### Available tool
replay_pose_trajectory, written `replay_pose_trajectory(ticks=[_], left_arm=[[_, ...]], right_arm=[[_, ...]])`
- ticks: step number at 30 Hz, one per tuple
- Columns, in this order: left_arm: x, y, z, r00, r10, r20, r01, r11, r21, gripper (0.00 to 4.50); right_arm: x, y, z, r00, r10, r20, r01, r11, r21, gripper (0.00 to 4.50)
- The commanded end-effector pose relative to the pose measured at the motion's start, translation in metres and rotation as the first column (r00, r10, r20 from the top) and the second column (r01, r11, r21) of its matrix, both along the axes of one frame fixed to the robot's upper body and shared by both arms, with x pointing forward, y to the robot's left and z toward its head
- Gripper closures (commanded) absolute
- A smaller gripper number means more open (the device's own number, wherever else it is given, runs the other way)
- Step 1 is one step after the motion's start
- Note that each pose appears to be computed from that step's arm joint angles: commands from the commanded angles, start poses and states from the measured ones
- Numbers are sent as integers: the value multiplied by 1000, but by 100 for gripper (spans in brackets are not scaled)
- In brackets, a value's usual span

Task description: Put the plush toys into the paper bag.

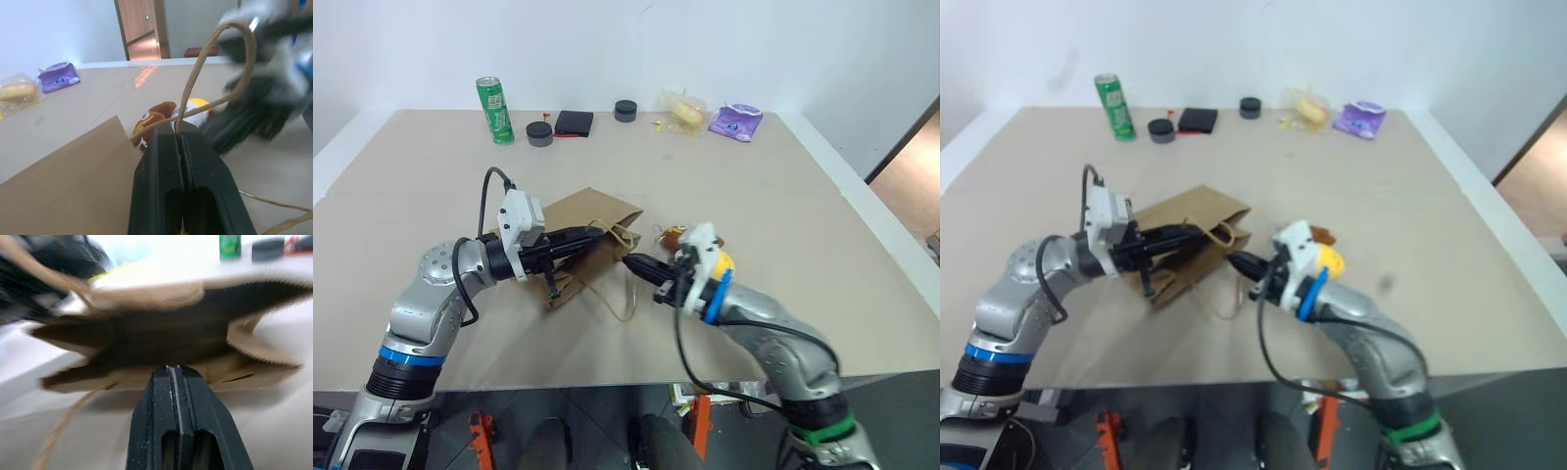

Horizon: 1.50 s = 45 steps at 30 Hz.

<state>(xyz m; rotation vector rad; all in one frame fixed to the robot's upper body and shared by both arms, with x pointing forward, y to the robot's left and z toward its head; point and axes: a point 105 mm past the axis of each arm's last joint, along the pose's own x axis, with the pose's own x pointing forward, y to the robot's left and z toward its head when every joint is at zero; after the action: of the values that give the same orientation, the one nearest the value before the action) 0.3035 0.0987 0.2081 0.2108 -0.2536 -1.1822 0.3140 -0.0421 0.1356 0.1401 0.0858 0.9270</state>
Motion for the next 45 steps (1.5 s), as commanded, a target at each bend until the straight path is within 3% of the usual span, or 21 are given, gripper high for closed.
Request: replay_pose_trajectory(ticks=[1,6,11,17,21,26,32,36,42,45], left_arm=[[-7,-4,14,998,-24,61,25,1000,-13,450],[-5,-4,17,998,6,68,-3,999,-45,450],[8,7,49,973,178,149,-147,968,-203,450],[9,19,93,911,348,221,-243,886,-395,450],[6,21,102,897,380,224,-257,864,-432,450],[8,16,76,918,358,174,-278,890,-362,450],[11,13,34,935,342,98,-305,912,-273,450],[10,12,32,939,333,86,-298,912,-283,450],[8,10,33,944,315,99,-278,920,-278,450],[8,8,35,945,311,106,-272,922,-277,450]], right_arm=[[20,14,5,998,-47,48,45,998,34,448],[39,30,-24,992,-122,-20,121,992,-36,448],[36,29,-65,982,-158,-103,132,966,-221,448],[35,20,-76,976,-180,-125,134,940,-312,448],[35,21,-74,976,-175,-128,129,943,-306,448],[37,27,-63,985,-149,-88,121,955,-272,448],[32,32,5,989,-64,135,72,996,-58,448],[21,24,32,980,-15,198,20,999,-27,315],[-9,-10,64,966,66,250,-58,998,-37,7],[-6,-64,61,971,-24,239,64,985,-162,2]])
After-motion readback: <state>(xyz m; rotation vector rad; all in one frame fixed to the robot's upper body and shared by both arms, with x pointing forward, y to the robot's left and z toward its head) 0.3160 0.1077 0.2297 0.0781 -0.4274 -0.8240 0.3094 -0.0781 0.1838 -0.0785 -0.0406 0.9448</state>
